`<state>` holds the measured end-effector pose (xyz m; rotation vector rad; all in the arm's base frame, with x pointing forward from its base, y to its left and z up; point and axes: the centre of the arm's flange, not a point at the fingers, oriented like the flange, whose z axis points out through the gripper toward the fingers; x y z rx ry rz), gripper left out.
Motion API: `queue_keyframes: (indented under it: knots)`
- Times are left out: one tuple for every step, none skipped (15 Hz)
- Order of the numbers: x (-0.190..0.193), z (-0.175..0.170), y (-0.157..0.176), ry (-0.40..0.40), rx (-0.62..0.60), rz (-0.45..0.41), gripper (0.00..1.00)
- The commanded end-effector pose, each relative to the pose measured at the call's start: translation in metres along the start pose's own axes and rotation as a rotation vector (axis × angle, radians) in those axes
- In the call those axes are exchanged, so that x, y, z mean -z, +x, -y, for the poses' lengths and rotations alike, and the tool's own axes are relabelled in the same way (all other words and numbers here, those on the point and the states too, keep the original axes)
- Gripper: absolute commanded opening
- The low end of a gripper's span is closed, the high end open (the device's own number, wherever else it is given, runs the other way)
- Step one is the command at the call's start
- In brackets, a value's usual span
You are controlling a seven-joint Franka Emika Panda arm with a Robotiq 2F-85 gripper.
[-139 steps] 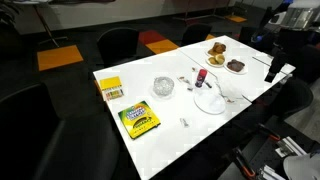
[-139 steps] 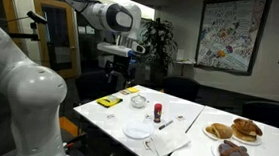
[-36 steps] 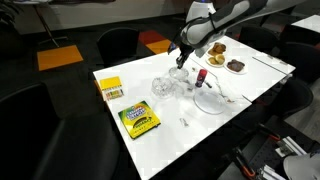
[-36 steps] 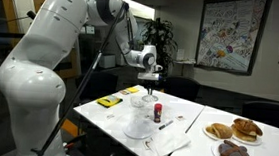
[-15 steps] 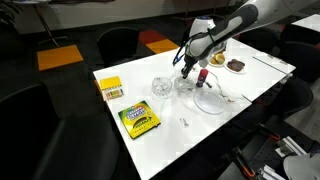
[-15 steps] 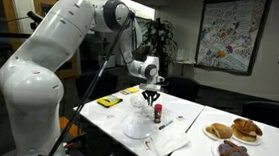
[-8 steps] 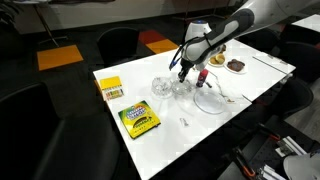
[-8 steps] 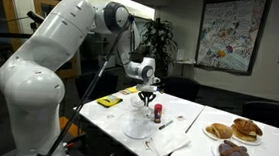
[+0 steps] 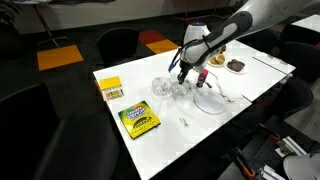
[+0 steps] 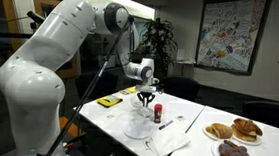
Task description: Pick up the lid from the bowl and put it on the table
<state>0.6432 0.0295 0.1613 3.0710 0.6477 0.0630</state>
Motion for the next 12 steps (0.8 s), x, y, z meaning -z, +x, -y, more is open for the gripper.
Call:
queue_keyframes:
  knots:
    - [0.01,0.007,-0.005,0.015,0.025,-0.002,0.56]
    - [0.018,0.011,-0.005,0.033,0.035,0.001,0.62]
    - [0.029,0.017,-0.005,0.037,0.04,0.005,0.7]
    - [0.038,0.022,-0.004,0.041,0.049,0.004,0.76]
    - [0.05,0.029,-0.002,0.04,0.065,0.004,0.84]
    - [0.061,0.035,-0.001,0.037,0.077,0.003,0.92]
    - [0.074,0.042,0.0,0.03,0.089,0.003,0.97]
    - [0.085,0.047,0.001,0.028,0.103,0.001,1.0]
    - [0.096,0.053,0.001,0.02,0.111,0.002,1.0]
    - [0.105,0.057,0.001,0.017,0.12,-0.004,1.0]
    - [0.114,0.061,0.002,0.013,0.128,-0.006,1.0]
    - [0.12,0.064,0.002,0.009,0.136,-0.012,1.0]
